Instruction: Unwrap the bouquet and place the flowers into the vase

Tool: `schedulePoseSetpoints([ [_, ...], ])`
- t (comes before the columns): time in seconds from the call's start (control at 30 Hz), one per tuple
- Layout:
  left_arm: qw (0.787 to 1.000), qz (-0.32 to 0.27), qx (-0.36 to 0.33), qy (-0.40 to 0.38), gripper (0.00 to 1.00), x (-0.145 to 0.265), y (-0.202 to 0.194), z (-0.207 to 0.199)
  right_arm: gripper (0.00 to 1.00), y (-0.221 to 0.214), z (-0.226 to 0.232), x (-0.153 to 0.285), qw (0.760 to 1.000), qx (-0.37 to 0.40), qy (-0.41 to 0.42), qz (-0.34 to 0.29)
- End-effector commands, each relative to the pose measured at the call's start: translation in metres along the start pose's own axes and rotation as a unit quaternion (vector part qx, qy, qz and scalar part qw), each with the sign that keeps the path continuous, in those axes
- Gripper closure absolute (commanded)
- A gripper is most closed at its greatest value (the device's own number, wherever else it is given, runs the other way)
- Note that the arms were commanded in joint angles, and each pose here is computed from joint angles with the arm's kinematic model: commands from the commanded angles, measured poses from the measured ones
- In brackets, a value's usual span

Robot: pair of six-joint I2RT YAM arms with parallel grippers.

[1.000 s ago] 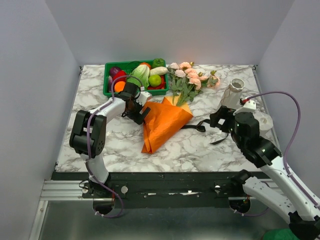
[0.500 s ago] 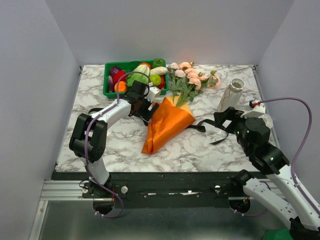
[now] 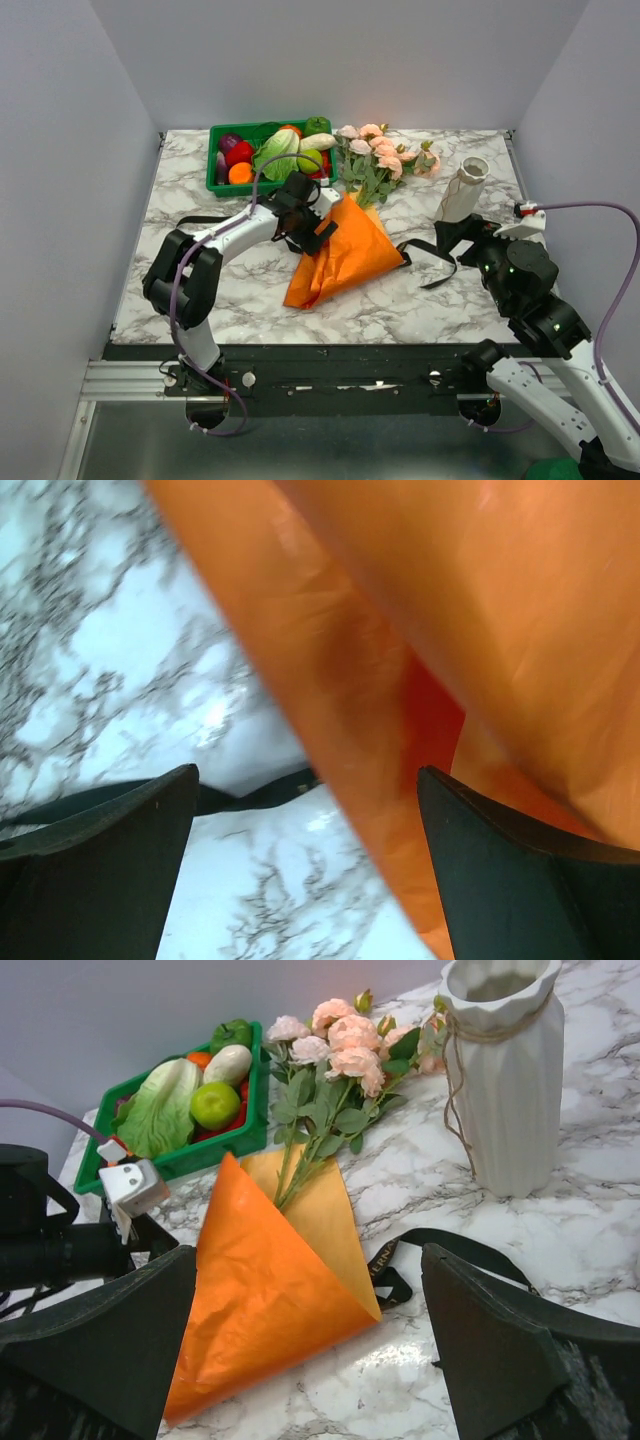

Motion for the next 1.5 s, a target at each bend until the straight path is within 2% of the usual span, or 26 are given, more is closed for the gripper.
schedulePoseSetpoints([
  [0.0,0.997,-0.046,-0.038,-0.039,0.01,0.033,0.041,-0.039,0.0,0.011,0.003,0.008,1.0,-0.004,0.004,-0.007],
  [0.23,0.993,-0.081,-0.065,-0.051,0.01,0.076,0.064,-0.052,0.0,0.006,0.005,0.002,1.0,0.001,0.002,0.007],
  [0.53,0.984,-0.07,-0.084,-0.138,0.01,0.102,0.041,-0.095,0.0,-0.01,-0.003,0.0,1.0,0.008,-0.007,0.027],
  [0.63,0.982,-0.05,-0.109,-0.146,0.01,0.092,0.031,-0.113,0.0,-0.029,-0.009,-0.002,0.998,0.005,-0.015,0.055],
  [0.73,0.982,-0.042,-0.109,-0.148,0.01,0.08,0.034,-0.119,0.0,-0.068,-0.023,-0.005,0.994,-0.005,-0.032,0.107],
  [0.87,0.975,-0.047,-0.144,-0.165,0.01,0.083,0.055,-0.145,0.0,-0.089,-0.035,0.001,0.991,-0.03,-0.038,0.121],
  [1.0,0.967,-0.05,-0.172,-0.179,0.01,0.083,0.079,-0.171,0.0,-0.087,-0.045,0.013,0.992,-0.037,-0.044,0.111],
  [1.23,0.963,-0.022,-0.202,-0.176,0.01,0.052,0.091,-0.208,0.0,-0.072,-0.055,0.031,0.994,-0.046,-0.055,0.087],
  [1.43,0.968,0.006,-0.214,-0.132,0.01,0.021,0.085,-0.21,0.0,-0.052,-0.055,0.043,0.996,-0.049,-0.052,0.058],
  [1.47,0.968,0.003,-0.218,-0.122,0.04,0.017,0.086,-0.207,0.0,-0.05,-0.055,0.044,0.996,-0.048,-0.049,0.054],
])
Point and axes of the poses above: each gripper's point midway between its finger pads, its own x axis back along the fingers, its own z axis along the line the jaws close on, y = z × x, the point moved 1 cm from there along x, back along the fingers, and after that the axes turned 7 degrees about -x, right-handed, at the moved point
